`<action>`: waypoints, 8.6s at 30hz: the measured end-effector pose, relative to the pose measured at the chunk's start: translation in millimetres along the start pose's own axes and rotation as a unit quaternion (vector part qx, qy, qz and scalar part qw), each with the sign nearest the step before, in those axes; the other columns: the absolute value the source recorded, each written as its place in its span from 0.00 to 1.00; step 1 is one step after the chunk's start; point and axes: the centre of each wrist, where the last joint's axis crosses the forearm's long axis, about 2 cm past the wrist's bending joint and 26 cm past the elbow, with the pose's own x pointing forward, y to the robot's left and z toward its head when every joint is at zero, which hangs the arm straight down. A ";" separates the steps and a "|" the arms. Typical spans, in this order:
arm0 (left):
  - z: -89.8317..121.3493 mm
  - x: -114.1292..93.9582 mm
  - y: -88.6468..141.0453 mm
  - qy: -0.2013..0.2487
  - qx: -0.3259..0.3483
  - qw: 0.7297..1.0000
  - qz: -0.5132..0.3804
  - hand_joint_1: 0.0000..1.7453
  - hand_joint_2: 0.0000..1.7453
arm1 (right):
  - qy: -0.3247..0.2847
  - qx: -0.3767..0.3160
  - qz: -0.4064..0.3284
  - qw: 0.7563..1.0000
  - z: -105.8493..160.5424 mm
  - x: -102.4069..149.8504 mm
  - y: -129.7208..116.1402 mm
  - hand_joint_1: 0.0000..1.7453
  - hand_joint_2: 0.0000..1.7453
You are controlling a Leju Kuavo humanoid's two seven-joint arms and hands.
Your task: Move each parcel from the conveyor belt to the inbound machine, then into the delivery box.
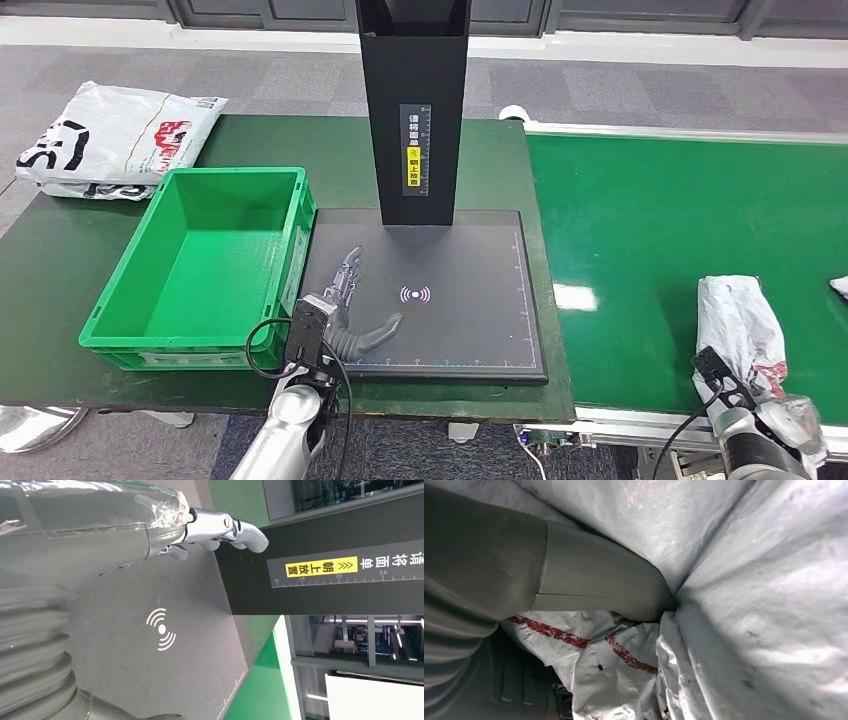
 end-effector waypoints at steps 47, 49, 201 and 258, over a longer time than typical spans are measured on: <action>0.3 2.7 7.8 0.000 0.038 0.999 -0.003 0.00 1.00 | -0.488 -0.029 -0.445 0.750 34.9 42.6 -43.5 1.00 1.00; 0.2 2.8 7.8 0.000 0.038 0.999 -0.003 0.00 1.00 | -0.481 -0.035 -0.444 0.755 35.3 43.4 -42.9 1.00 1.00; 5.2 9.6 15.0 0.020 0.091 0.995 -0.041 0.00 1.00 | -0.532 -0.414 -0.545 0.498 240.2 10.3 24.8 0.00 1.00; -71.9 43.9 -115.9 0.075 -0.199 0.804 -0.556 0.00 1.00 | -0.530 -0.241 -0.509 0.635 168.4 5.3 64.3 0.00 1.00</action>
